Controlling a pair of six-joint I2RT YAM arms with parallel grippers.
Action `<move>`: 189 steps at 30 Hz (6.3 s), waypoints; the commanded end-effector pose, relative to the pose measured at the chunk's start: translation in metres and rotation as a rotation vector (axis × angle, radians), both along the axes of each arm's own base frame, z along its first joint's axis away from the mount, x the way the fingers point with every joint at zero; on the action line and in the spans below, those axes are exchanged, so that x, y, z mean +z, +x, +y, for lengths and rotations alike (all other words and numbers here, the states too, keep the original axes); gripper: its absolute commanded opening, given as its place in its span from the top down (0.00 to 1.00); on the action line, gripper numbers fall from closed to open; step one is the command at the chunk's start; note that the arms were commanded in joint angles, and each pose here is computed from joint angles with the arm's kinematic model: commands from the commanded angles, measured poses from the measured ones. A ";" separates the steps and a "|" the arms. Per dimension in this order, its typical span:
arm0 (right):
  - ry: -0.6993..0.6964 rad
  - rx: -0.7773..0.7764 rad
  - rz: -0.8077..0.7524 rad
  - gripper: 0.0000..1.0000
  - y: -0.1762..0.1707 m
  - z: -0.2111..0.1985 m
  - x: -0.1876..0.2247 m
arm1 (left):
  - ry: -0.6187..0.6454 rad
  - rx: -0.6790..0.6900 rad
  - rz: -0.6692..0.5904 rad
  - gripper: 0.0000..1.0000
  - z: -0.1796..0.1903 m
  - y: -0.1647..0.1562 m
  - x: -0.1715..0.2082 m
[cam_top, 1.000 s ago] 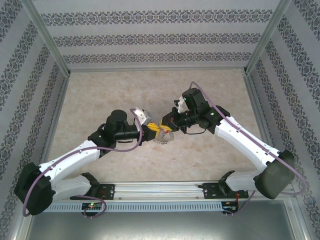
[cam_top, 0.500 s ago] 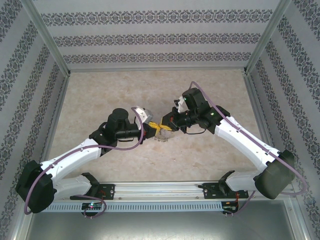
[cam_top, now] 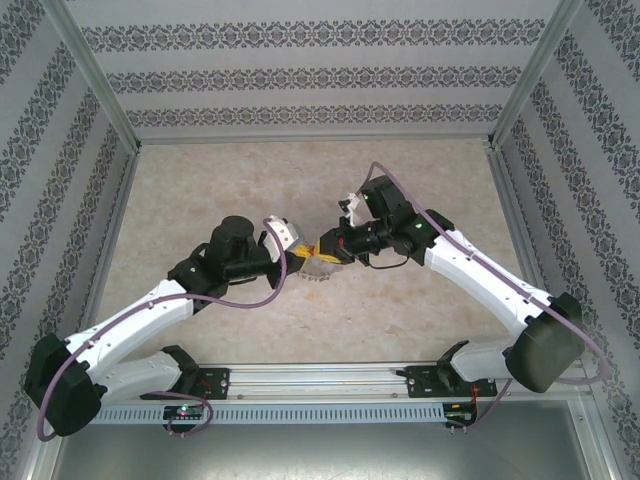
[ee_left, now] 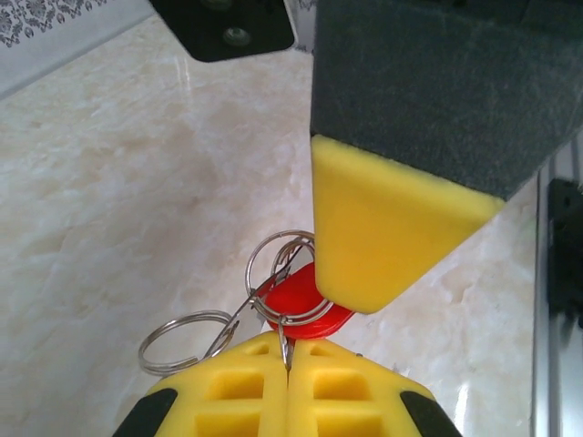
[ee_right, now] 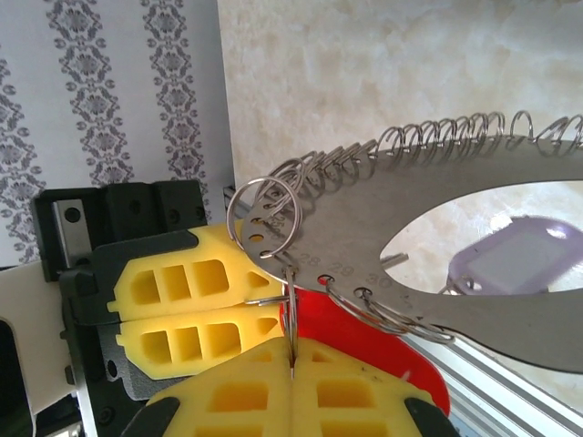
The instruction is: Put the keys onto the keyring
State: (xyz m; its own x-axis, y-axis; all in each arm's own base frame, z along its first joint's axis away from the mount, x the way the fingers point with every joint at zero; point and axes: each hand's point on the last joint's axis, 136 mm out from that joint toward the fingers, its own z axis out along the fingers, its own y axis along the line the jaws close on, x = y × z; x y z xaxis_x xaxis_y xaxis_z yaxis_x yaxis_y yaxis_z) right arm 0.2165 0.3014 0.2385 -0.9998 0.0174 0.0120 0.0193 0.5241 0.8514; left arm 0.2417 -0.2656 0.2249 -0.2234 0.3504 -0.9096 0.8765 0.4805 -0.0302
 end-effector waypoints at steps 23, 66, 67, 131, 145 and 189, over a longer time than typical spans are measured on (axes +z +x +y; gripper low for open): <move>0.076 0.358 -0.045 1.00 -0.049 0.028 0.000 | 0.194 -0.183 -0.322 0.97 0.022 -0.023 0.002; -0.121 1.074 -2.052 0.62 -0.056 0.006 0.034 | -0.015 -0.499 -0.181 1.00 -0.010 -0.071 0.031; -0.135 1.086 -2.055 0.63 -0.055 0.007 0.032 | -0.013 -0.500 -0.178 1.00 -0.010 -0.071 0.031; 0.415 0.681 -1.914 1.00 -0.107 0.011 0.091 | -0.114 -0.452 -0.071 0.97 -0.018 -0.067 0.046; 0.347 0.591 -1.880 1.00 -0.095 0.005 0.085 | -0.066 -0.312 -0.135 0.63 0.013 -0.072 0.045; 0.301 0.471 -1.714 1.00 -0.066 0.013 0.083 | -0.241 -0.490 -0.132 0.64 -0.003 -0.090 0.078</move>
